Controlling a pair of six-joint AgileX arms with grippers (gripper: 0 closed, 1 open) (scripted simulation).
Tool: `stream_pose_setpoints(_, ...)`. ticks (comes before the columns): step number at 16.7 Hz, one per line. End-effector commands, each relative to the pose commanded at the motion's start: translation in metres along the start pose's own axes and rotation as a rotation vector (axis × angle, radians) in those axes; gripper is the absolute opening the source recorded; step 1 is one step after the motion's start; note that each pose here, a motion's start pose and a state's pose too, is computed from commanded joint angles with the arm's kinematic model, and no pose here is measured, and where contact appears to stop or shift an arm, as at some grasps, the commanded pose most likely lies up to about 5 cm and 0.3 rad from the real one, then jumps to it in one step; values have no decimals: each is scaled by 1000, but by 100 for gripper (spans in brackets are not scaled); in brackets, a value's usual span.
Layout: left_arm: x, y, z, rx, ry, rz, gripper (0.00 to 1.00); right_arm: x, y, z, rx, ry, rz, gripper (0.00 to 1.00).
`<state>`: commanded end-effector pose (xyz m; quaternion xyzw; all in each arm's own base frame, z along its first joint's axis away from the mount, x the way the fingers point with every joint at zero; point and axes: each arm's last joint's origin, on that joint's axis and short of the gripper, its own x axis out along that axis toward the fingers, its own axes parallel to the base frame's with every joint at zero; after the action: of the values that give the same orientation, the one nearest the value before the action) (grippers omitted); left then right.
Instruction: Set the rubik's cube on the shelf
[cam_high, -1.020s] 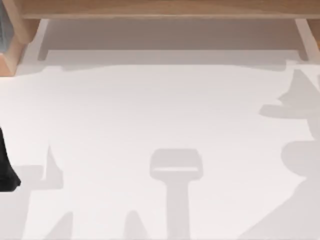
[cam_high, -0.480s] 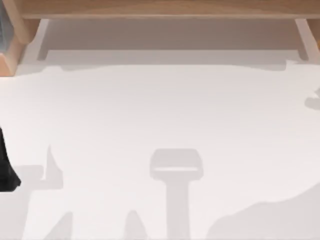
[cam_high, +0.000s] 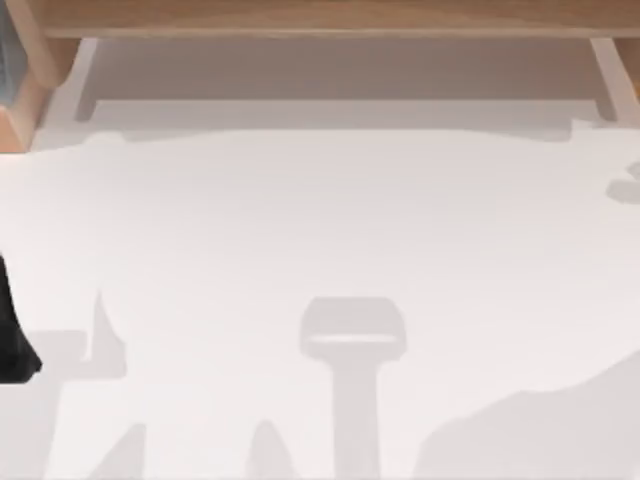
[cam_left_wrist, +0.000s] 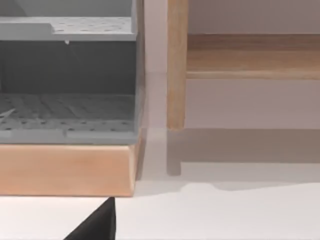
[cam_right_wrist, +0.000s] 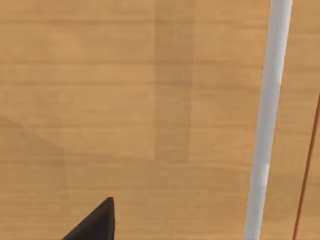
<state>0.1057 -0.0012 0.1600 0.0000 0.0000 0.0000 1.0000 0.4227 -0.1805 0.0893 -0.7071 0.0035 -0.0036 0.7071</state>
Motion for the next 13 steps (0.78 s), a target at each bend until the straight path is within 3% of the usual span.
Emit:
stream_pose_setpoints(6,0,0,0,0,0,0,100,6,0,0,0,0,0,100)
stream_pose_setpoints(13,0,0,0,0,0,0,100,6,0,0,0,0,0,47)
